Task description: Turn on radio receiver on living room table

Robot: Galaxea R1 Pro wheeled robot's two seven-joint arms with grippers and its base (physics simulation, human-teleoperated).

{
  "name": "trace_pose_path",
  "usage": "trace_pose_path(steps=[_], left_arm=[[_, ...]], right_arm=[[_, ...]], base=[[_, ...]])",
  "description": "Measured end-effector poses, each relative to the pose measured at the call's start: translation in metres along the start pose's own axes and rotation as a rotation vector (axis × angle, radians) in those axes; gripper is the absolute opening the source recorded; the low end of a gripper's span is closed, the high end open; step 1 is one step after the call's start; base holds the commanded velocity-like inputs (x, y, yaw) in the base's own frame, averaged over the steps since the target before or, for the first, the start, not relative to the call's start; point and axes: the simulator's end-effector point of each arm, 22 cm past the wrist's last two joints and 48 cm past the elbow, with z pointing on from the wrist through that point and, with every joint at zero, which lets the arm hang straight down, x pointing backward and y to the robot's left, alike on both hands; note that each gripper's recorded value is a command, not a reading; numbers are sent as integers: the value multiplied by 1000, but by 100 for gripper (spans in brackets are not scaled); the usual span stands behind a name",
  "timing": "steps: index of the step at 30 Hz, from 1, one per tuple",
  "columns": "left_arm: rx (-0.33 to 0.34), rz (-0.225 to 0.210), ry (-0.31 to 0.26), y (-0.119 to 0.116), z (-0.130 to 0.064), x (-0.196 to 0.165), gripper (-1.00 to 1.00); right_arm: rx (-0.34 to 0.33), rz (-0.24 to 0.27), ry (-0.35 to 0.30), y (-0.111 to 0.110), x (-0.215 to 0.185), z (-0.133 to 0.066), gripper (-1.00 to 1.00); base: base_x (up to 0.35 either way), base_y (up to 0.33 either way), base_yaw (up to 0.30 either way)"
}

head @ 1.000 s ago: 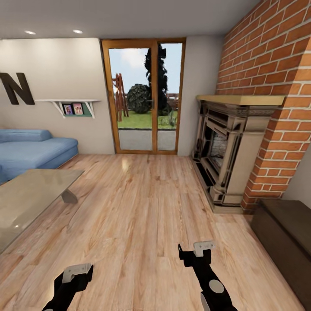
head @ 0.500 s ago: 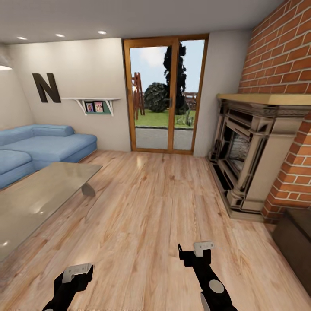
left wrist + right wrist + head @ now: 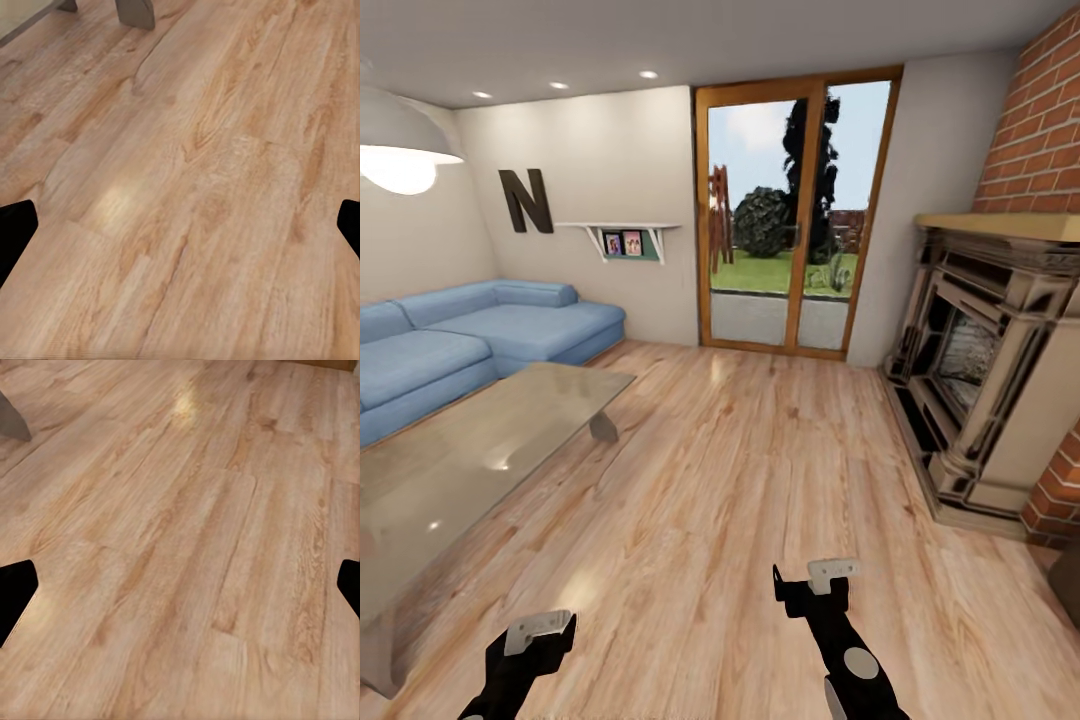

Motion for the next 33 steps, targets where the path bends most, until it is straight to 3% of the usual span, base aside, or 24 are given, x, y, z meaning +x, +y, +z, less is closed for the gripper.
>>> trace_pose_path(steps=[33], left_arm=[[-1,2,19,0,2,8,100]], right_arm=[[-1,1,20,0,9,3,100]], base=[[0,0,251]])
